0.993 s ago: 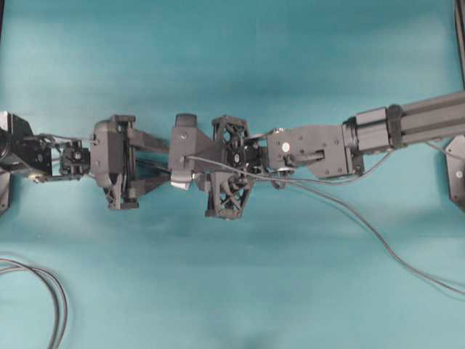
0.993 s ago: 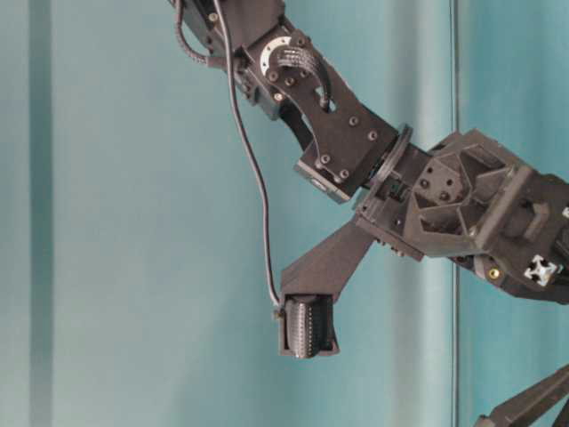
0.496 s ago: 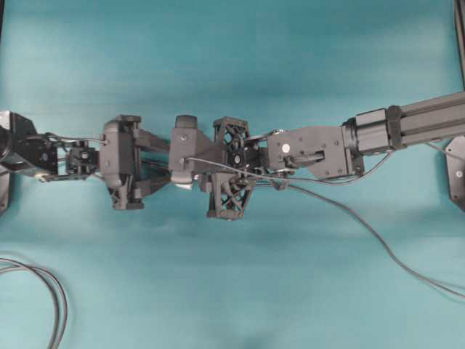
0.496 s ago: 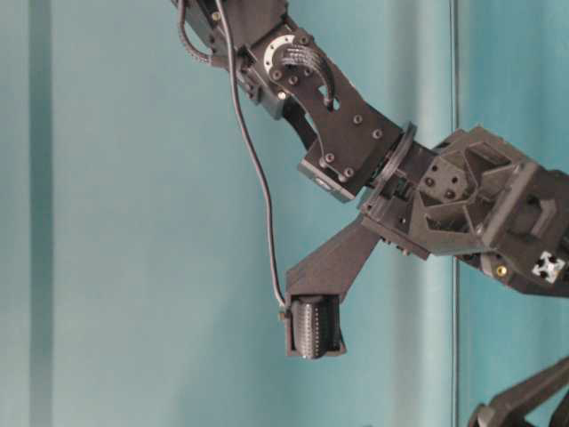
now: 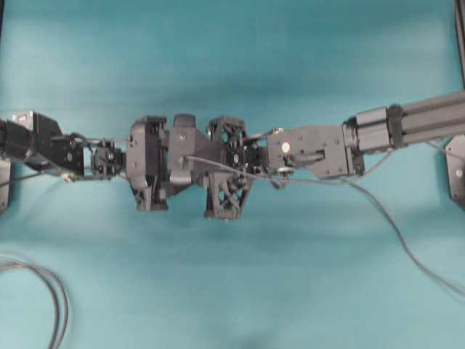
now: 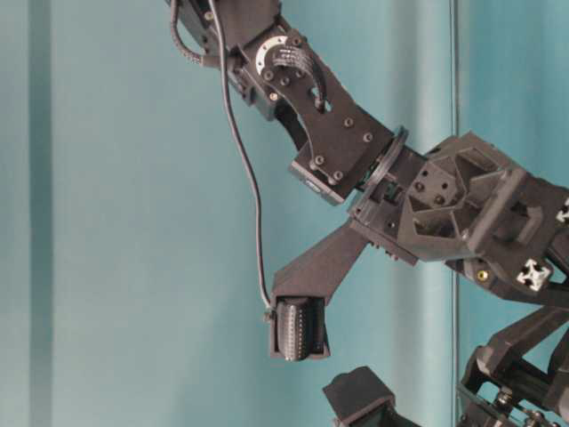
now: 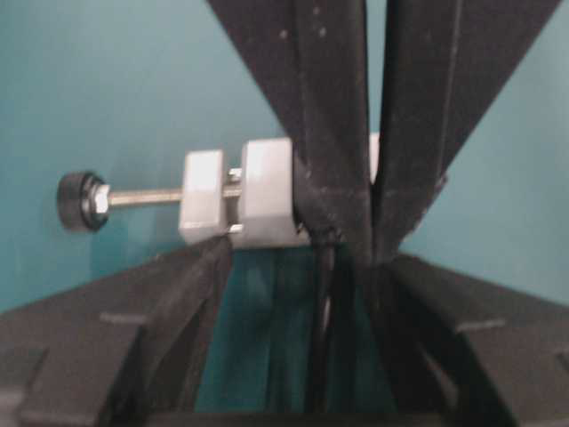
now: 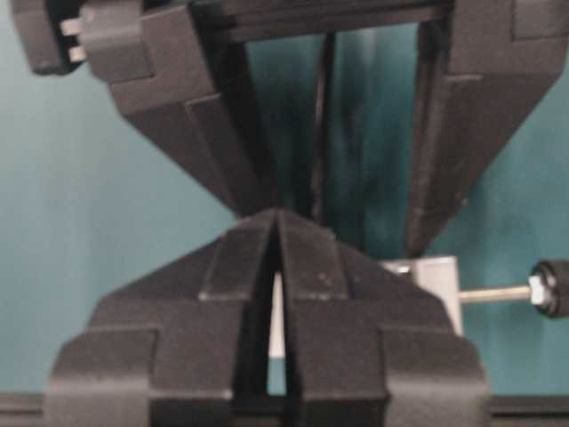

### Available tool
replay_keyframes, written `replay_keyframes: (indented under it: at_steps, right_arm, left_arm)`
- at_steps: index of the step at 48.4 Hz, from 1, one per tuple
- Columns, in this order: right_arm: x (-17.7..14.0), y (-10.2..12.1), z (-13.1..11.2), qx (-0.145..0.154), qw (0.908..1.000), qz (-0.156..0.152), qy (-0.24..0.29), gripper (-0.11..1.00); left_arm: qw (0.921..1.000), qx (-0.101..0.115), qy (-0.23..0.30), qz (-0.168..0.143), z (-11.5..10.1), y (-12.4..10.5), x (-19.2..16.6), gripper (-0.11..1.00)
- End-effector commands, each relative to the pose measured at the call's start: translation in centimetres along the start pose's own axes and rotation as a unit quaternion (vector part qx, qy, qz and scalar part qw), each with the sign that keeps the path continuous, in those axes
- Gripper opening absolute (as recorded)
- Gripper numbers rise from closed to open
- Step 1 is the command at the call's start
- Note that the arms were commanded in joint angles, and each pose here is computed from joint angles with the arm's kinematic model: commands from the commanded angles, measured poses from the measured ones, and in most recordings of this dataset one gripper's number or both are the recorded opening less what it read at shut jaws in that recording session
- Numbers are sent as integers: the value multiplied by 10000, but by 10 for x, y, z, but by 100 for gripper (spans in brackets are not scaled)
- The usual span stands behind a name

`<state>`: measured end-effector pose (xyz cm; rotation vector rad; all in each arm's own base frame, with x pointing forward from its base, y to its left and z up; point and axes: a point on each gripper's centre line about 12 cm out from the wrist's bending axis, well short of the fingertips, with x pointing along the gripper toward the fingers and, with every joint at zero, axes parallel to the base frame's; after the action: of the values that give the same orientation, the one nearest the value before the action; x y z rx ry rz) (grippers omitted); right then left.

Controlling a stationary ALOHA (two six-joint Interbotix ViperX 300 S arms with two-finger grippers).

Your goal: Insert the USB cable into the female connector supported by the left arm.

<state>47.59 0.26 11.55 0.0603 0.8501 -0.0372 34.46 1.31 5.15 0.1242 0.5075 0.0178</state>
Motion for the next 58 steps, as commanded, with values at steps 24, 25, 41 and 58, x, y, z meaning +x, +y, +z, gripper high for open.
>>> replay_keyframes:
  at_steps: [24,25,41,58]
  right_arm:
    - [-79,-16,-7,108,9944,10,-1047,-1]
    - [-82,-17,-8,117,9940,5,-1085,-1]
    - [-103,-20,-34,163,9924,15,-1221,-1]
    - [-136,-22,-35,189,9674,158,-2521,35]
  left_arm:
    - [9999,-59,-20,129,-6,8,-51,69]
    - [9999,-59,-12,128,-7,8,-52,69]
    - [9996,-52,-216,168,-4,9,-63,69]
    - [9947,-167,-961,321,30,17,-90,69]
